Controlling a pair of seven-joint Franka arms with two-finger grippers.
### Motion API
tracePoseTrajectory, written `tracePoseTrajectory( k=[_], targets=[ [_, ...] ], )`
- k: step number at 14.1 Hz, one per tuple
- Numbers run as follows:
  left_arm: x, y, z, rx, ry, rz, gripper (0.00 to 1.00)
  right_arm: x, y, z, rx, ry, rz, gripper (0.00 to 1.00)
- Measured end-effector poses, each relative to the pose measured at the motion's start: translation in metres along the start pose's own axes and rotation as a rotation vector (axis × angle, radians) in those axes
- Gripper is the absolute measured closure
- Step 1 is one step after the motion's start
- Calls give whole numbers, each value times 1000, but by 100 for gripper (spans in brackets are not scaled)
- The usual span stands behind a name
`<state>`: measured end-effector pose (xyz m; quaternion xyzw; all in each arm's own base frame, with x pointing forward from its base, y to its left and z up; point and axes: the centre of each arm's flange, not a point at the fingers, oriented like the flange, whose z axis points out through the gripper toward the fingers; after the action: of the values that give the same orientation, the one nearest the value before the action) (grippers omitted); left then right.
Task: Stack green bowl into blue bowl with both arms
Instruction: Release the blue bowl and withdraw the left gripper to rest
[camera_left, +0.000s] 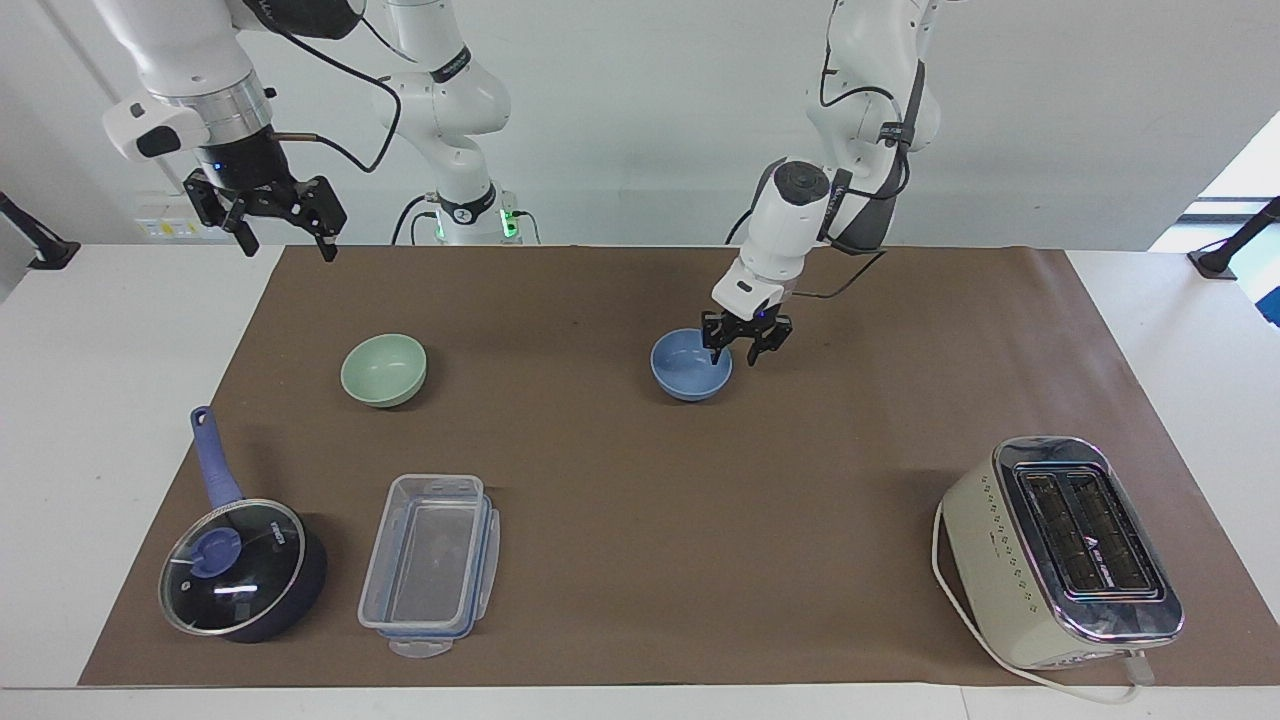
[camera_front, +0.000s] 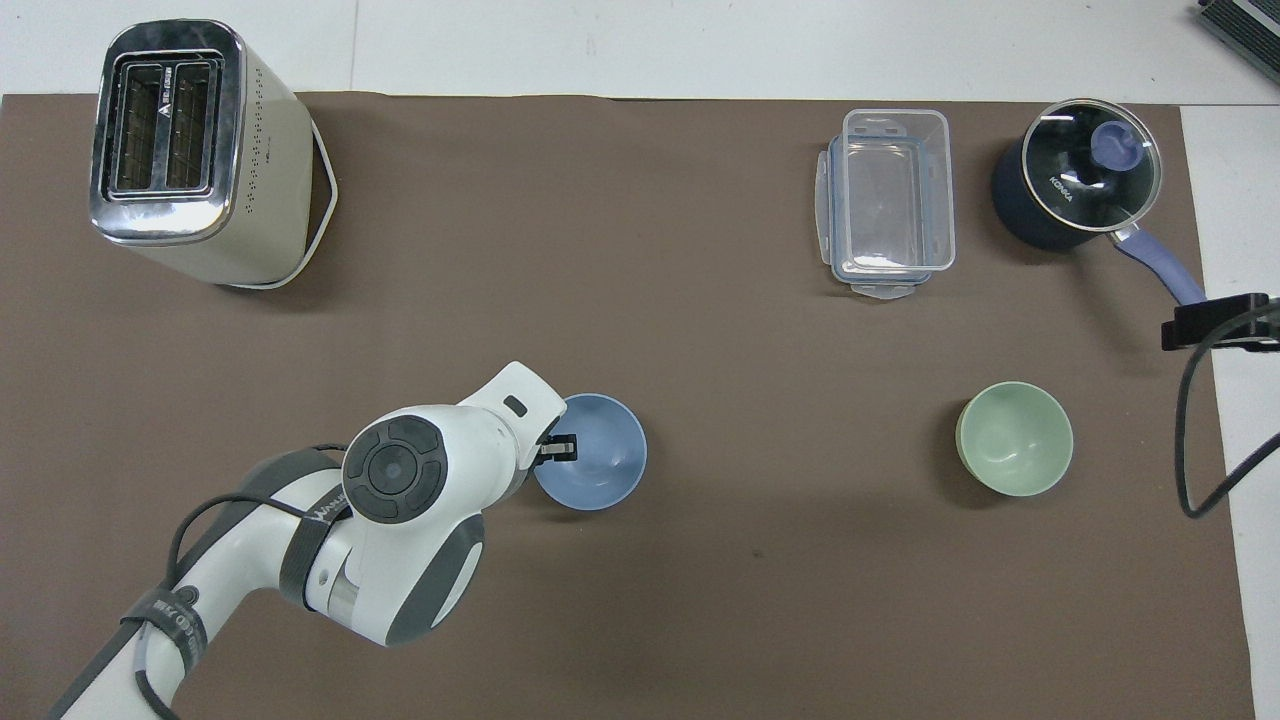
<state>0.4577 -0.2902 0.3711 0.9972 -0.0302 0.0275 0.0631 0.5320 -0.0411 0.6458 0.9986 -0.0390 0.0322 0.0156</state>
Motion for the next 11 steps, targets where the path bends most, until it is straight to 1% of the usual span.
tracePoseTrajectory(
  k=[1, 4, 7, 9, 11],
  targets=[
    [8, -7, -12, 1, -1, 17, 0, 0, 0, 0, 0, 0, 0, 0],
    [40, -43, -66, -3, 32, 75, 0, 0, 0, 0, 0, 0, 0, 0],
    [71, -77, -130, 63, 70, 143, 0, 0, 0, 0, 0, 1, 0, 0],
    [89, -101, -173, 80, 100, 172, 0, 0, 0, 0, 0, 1, 0, 0],
    [99, -124, -211, 93, 115, 198, 0, 0, 0, 0, 0, 1, 0, 0]
  ],
)
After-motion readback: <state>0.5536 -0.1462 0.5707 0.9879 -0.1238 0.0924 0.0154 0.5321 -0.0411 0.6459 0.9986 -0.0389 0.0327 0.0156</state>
